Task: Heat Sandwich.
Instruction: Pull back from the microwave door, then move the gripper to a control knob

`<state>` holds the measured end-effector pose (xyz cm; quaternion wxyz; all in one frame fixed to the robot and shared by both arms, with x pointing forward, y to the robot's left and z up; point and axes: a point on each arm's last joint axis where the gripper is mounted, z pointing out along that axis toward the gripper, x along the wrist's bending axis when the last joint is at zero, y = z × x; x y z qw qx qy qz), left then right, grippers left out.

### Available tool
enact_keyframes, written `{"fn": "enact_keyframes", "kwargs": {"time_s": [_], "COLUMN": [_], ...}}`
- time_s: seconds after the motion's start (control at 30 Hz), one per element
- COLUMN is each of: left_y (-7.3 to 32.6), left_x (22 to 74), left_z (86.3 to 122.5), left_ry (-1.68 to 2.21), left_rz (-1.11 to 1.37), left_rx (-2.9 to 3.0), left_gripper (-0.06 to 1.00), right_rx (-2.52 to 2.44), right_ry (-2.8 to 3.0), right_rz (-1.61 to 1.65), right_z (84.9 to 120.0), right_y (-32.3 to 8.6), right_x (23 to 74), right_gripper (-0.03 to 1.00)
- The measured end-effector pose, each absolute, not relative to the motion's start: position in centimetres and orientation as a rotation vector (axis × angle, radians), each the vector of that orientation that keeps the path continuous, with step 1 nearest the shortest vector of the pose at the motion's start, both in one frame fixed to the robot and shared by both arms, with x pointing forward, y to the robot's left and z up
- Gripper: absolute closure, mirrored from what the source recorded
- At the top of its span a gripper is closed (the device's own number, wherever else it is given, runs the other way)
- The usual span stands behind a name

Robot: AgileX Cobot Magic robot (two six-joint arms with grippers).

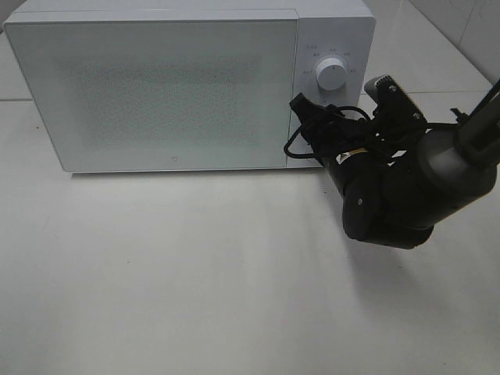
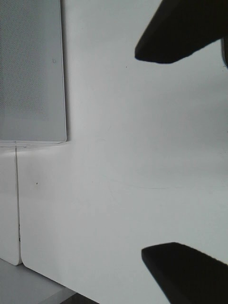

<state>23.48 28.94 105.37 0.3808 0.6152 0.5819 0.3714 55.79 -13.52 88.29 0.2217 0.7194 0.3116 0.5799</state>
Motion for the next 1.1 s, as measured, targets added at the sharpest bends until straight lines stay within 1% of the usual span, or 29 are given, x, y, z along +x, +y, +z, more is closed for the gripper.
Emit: {"fn": "enact_keyframes", "kwargs": {"time_s": [0.2,0.33,0.63,0.93,1.1], "left_y": [28.94,28.94,28.94,28.94,28.94], "left_x": [23.48,23.48,23.48,23.48,23.48], "left_z": [105.37,105.37,105.37,105.37,105.37], "left_ry": [1.485,1.485,1.485,1.485,1.485], "left_rz": [0.948,0.948,0.948,0.948,0.948], "left_rx": [1.570,1.570,1.570,1.570,1.570], "left_gripper": [-0.02,-0.02,-0.02,-0.02,-0.02], "right_rx": [2.113,2.265,2.439,2.553,2.558], "right_ry": [0.710,0.485,0.126,-0.182,-0.201], "right_rz": [1.698,1.811,1.964,2.061,2.069], "right_z": [88.27,88.28,88.21,88.20,88.21], "right_y": [-13.54,-13.54,-13.60,-13.64,-13.65], "right_x": [55.80,55.81,55.78,55.76,55.75], "right_gripper": [0.53,0.53,0.53,0.53,0.53]}}
